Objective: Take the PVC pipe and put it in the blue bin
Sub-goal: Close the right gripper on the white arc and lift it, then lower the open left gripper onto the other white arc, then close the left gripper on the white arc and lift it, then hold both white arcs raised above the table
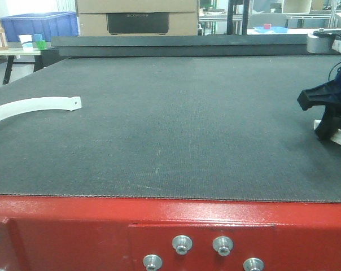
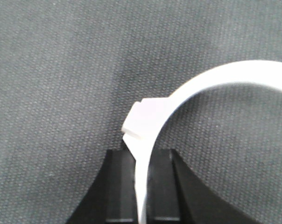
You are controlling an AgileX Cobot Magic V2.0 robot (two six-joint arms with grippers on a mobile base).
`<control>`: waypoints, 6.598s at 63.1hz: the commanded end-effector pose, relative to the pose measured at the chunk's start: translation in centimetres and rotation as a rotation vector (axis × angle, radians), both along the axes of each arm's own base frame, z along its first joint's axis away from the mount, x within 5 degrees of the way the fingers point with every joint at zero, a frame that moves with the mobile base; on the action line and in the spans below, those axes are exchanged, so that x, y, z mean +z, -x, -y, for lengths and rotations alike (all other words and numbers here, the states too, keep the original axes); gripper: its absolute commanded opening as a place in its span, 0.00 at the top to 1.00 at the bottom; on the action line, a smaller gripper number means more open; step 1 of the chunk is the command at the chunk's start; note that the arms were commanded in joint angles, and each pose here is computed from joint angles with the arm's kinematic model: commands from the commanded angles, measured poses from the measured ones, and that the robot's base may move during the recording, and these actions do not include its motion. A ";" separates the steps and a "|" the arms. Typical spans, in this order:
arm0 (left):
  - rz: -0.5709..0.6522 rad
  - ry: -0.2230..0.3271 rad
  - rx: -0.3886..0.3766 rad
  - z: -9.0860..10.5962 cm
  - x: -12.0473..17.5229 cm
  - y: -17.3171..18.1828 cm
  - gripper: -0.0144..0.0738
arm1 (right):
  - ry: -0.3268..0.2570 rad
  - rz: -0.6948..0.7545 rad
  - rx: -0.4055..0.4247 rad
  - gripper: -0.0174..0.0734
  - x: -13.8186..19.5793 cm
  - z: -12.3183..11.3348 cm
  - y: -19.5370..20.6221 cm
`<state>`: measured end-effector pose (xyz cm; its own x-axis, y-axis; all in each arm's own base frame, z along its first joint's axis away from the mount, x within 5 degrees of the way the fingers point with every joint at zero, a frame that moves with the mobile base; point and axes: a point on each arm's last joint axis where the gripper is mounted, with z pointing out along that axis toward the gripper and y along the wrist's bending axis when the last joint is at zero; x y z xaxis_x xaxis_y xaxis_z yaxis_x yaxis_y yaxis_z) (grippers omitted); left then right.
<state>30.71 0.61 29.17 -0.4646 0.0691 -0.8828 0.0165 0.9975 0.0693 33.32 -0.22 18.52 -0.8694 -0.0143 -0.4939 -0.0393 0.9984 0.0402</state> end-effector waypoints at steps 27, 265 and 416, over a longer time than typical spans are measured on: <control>0.017 0.004 0.000 0.1 0.3 -0.2 0.65 | 0.008 0.119 0.006 0.99 4.2 0.0 1.2; -0.402 0.074 0.096 -2.3 -10.8 -8.5 0.86 | -0.062 0.472 0.015 0.99 17.5 -0.8 11.3; 0.266 0.105 -0.027 1.3 14.5 8.4 0.96 | -0.051 0.907 0.046 0.99 24.3 -1.3 25.5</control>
<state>24.04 -0.58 42.35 -0.2631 -0.0078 -0.9647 0.0306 0.9994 -0.0164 8.58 1.15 42.74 -0.1786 0.0083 -0.9839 -0.1223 0.9920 0.0305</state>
